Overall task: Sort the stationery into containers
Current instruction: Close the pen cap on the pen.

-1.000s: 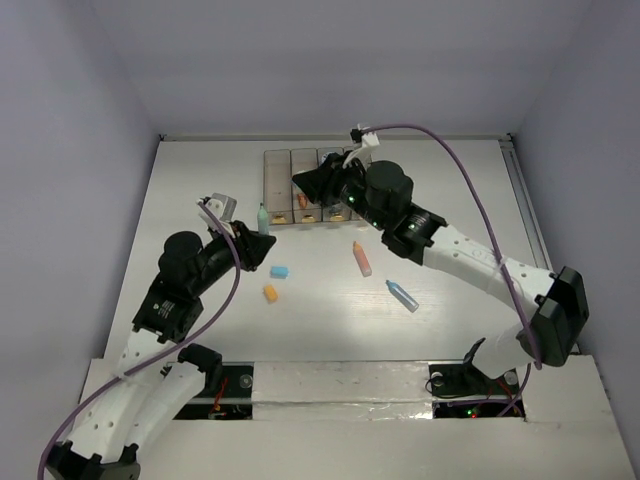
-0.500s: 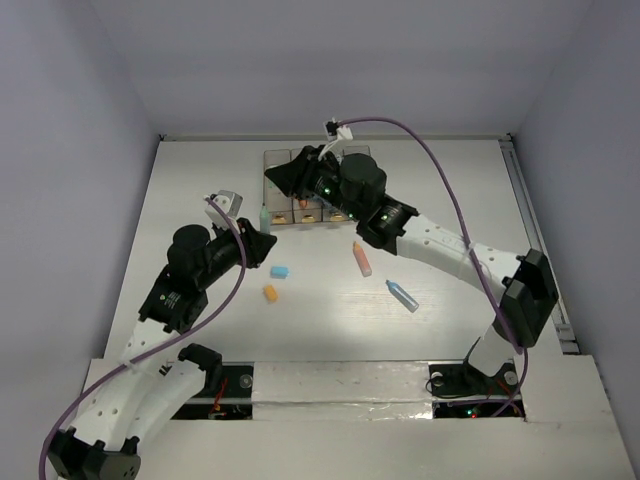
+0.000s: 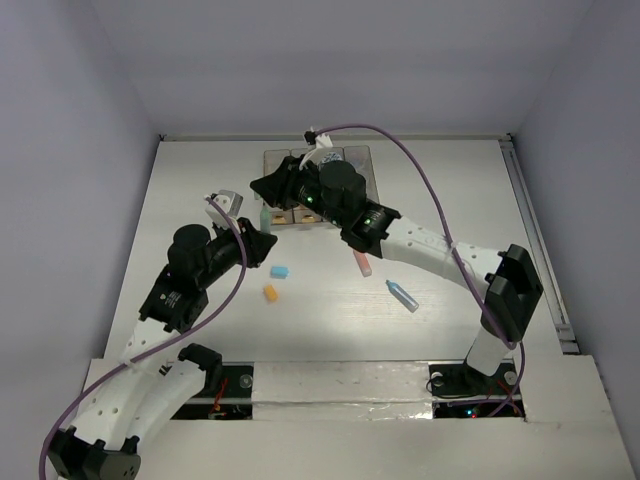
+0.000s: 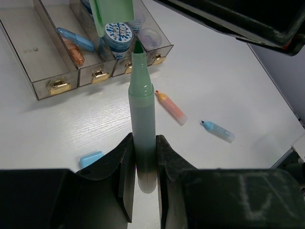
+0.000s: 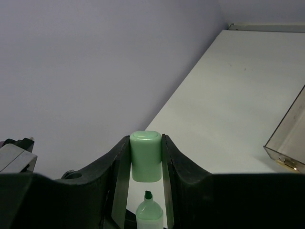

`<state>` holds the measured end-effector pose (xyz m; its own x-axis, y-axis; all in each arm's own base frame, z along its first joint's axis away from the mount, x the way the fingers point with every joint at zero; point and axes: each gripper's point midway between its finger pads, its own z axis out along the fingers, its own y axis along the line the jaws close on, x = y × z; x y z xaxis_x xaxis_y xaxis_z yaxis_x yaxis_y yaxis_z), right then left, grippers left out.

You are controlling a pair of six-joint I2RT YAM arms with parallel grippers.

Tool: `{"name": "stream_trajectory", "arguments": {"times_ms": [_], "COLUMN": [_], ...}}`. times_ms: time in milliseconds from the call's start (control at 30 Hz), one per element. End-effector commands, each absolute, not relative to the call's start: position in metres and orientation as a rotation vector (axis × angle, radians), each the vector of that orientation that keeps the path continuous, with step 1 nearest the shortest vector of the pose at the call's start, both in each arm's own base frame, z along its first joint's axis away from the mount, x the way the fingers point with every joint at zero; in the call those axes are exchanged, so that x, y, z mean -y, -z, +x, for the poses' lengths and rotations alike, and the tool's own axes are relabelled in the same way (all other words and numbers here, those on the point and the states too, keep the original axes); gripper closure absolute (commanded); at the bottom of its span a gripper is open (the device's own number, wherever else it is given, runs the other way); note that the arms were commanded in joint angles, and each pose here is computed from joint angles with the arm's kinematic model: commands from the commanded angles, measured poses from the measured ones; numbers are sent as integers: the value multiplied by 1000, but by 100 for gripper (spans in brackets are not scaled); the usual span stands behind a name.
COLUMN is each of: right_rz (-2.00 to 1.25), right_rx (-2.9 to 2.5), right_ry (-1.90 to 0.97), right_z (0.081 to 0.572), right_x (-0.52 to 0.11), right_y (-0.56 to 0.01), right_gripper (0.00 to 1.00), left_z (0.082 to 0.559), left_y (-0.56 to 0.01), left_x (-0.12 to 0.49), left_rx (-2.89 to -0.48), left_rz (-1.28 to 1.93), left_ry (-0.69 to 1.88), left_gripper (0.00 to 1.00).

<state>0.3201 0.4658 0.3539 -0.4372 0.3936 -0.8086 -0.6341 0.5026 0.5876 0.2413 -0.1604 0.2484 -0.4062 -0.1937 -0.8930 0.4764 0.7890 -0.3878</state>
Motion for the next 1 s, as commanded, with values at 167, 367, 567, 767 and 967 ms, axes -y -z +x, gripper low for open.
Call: {"name": "stream_trajectory", "arguments": {"times_ms": [167,367,567,767,967], "right_rz": [-197,-198,-205,-219,-222], "right_rx": [-1573,-1583,-1592,-1603,-1611], "right_ry": [-1176,-1175,-1166,-1168,-1150], "right_z": [317,317,313,306,304], "right_x": [-462,-462,-462,-468,-469], "right_y": [-385,-380,-376,-372,-366], "right_gripper": [99,99,99,99,99], "left_z": [245,248,249,249,249], "left_y": [-272,-271,-270,-271,-271], "left_x": [160,156,154,154,152], "left_rx": [-1771,-1778,-1784,-1783,-1781], "left_rz": [223,204,192,190,185], "left_ry": [734,712,698,697,688], "left_gripper": [100,100,100,100,100]}}
